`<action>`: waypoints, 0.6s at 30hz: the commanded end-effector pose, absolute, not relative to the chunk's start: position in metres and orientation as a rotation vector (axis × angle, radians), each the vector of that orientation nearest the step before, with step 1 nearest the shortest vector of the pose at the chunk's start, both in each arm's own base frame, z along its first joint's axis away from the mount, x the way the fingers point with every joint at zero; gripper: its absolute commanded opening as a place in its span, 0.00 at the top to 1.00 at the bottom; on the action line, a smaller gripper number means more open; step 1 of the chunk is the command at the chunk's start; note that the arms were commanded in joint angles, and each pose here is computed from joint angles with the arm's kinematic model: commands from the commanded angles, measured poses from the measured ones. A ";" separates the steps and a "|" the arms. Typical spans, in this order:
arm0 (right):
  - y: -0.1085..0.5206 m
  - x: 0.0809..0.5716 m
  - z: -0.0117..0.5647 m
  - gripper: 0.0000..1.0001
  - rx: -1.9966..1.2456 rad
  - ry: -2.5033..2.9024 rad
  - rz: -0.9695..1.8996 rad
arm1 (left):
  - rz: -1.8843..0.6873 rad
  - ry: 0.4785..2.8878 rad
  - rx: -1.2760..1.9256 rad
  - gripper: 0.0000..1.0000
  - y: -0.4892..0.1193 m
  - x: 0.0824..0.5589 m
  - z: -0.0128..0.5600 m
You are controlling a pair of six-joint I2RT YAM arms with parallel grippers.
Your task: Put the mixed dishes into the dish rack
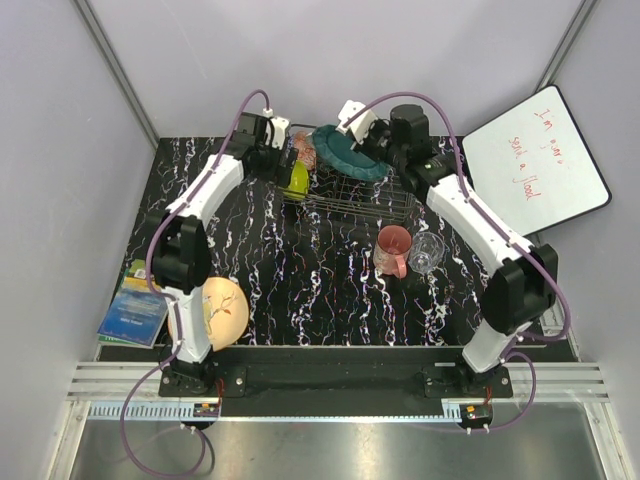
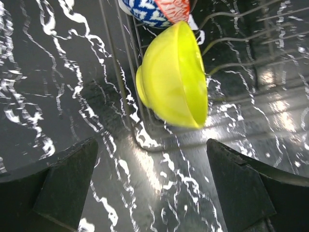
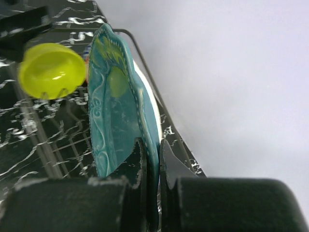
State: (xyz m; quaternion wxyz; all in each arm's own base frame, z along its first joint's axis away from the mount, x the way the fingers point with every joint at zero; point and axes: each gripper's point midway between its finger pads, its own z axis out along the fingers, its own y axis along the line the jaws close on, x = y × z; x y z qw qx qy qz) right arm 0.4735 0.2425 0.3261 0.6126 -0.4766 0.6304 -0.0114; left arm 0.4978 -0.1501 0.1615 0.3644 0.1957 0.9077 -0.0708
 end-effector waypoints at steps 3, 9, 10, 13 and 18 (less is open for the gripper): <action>0.233 0.515 0.428 1.00 -0.887 1.163 -0.097 | -0.161 2.326 0.452 0.01 -0.150 0.520 0.143; 0.241 0.533 0.411 1.00 -0.896 1.154 -0.087 | -0.157 2.343 0.500 0.01 -0.147 0.514 0.123; 0.243 0.536 0.407 1.00 -0.903 1.152 -0.089 | -0.158 2.349 0.508 0.01 -0.146 0.511 0.119; 0.243 0.541 0.399 1.00 -0.912 1.150 -0.103 | -0.165 2.364 0.535 0.01 -0.144 0.502 0.110; 0.242 0.543 0.388 1.00 -0.937 1.144 -0.136 | -0.190 2.381 0.615 0.01 -0.141 0.473 0.104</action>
